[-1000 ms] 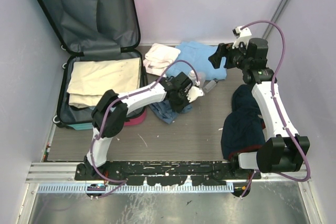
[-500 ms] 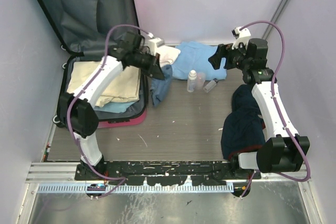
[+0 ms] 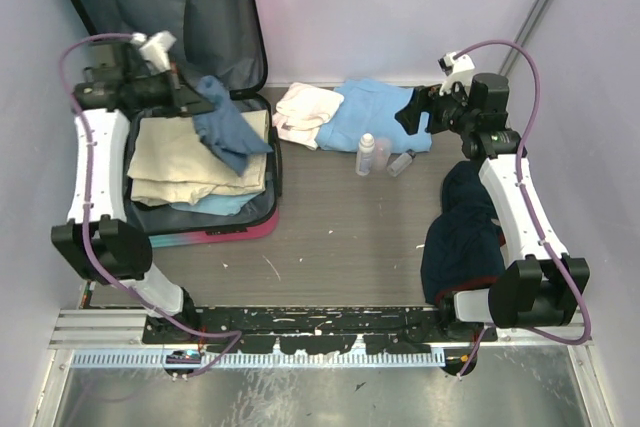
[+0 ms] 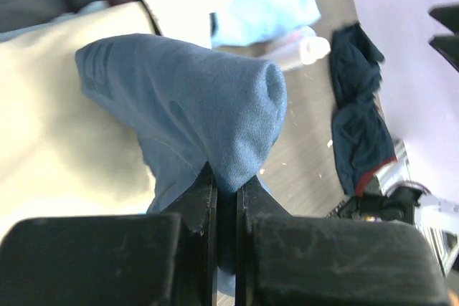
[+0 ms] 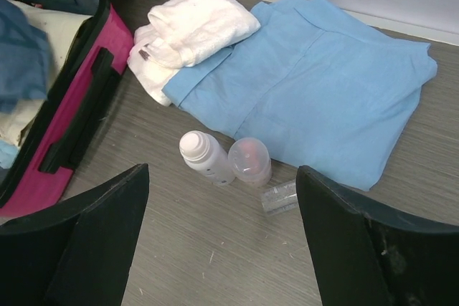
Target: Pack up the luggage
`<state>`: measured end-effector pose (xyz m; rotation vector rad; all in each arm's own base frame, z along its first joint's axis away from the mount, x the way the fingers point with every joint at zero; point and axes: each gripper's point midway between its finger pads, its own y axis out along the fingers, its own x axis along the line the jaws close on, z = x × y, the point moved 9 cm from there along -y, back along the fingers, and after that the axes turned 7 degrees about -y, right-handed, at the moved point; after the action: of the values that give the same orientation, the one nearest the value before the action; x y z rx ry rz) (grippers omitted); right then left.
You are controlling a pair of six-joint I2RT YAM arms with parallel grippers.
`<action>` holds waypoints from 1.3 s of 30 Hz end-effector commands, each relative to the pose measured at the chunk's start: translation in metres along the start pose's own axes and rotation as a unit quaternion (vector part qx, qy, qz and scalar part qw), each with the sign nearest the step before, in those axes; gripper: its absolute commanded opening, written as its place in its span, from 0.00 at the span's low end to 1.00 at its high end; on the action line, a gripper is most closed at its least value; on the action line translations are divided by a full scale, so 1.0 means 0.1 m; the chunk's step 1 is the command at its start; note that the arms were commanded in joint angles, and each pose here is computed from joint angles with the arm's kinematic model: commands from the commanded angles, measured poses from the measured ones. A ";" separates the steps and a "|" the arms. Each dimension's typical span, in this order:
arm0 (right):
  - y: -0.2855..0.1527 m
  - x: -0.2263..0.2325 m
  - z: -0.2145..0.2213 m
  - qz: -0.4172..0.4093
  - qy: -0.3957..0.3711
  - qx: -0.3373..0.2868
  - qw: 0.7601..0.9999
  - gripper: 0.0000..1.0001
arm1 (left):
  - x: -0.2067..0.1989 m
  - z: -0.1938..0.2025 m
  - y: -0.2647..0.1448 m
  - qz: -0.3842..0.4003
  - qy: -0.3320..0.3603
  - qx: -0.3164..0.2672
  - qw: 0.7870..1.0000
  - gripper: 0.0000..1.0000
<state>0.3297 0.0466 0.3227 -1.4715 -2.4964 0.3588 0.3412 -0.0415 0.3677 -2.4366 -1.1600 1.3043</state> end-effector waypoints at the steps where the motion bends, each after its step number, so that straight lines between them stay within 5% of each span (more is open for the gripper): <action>1: 0.00 -0.01 -0.23 -0.012 -0.016 -0.037 0.999 0.87 | -0.08 -0.01 -0.73 -0.044 0.010 -0.063 0.997 0.00; 7: 0.07 -0.01 -0.23 -0.022 -0.013 -0.035 0.999 0.86 | 0.25 0.13 -1.48 -0.231 -0.002 -0.124 0.965 0.00; 14: 0.07 0.00 -0.21 -0.026 -0.012 -0.030 0.999 0.86 | 0.35 0.45 -1.95 -0.416 0.060 -0.107 0.901 0.00; 20: 0.06 0.01 -0.17 -0.028 -0.013 -0.027 0.999 0.85 | 0.46 0.49 -2.07 -0.492 0.092 -0.073 0.863 0.00; 29: 0.06 0.03 -0.11 -0.036 -0.013 -0.013 0.999 0.86 | 0.79 0.85 -1.05 -0.447 0.160 0.073 0.877 0.00; 39: -0.02 0.04 -0.12 -0.035 -0.030 -0.006 0.999 0.85 | 1.02 1.24 -0.19 -0.351 0.007 0.123 0.928 0.00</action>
<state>0.3358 0.0497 0.3095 -1.3733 -2.5007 0.4096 0.2552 0.0316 0.2500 -1.5430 -1.4926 0.9233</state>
